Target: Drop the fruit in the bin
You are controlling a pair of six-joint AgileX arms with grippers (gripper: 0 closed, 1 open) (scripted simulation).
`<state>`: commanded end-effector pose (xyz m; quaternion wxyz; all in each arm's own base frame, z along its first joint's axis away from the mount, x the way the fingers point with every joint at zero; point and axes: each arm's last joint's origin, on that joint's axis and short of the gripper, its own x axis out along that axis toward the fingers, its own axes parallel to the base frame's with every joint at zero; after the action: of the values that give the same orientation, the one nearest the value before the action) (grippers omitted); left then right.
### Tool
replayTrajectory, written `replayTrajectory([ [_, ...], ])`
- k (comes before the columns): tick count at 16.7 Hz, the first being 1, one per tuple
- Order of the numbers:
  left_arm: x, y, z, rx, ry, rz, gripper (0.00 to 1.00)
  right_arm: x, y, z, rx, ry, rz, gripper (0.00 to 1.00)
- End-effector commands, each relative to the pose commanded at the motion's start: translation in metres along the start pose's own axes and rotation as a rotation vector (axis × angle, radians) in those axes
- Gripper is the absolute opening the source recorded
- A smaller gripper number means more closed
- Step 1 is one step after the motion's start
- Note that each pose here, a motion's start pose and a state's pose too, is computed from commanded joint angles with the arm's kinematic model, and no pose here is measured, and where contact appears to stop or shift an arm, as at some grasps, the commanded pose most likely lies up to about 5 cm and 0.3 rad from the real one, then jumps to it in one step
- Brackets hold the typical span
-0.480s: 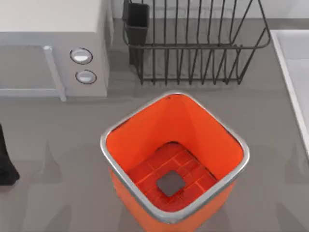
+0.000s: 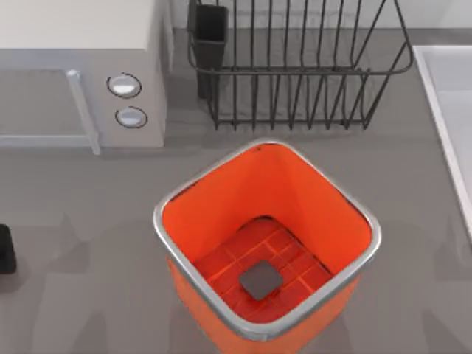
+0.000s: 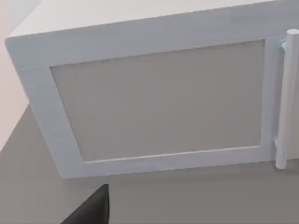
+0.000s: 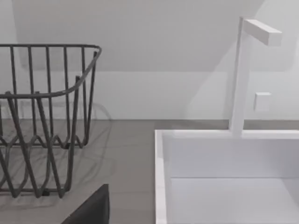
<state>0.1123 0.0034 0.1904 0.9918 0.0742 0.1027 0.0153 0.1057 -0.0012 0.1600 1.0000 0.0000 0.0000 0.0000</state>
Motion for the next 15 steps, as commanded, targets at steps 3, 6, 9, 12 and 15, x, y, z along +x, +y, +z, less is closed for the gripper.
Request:
replayTrajectory([
  [3,0.015,0.008,0.025,0.137,0.233,-0.025,1.0,0.0,0.0,0.0,0.0,0.0,0.0,1.0],
  [6,0.049,0.015,0.041,0.278,0.524,-0.115,1.0,0.0,0.0,0.0,0.0,0.0,0.0,1.0],
  [9,0.093,0.022,0.041,0.394,0.808,-0.263,1.0,0.0,0.0,0.0,0.0,0.0,0.0,1.0],
  [12,0.132,0.027,0.031,0.475,1.027,-0.431,1.0,0.0,0.0,0.0,0.0,0.0,0.0,1.0],
  [15,0.157,0.03,0.02,0.521,1.165,-0.569,1.0,0.0,0.0,0.0,0.0,0.0,0.0,1.0],
])
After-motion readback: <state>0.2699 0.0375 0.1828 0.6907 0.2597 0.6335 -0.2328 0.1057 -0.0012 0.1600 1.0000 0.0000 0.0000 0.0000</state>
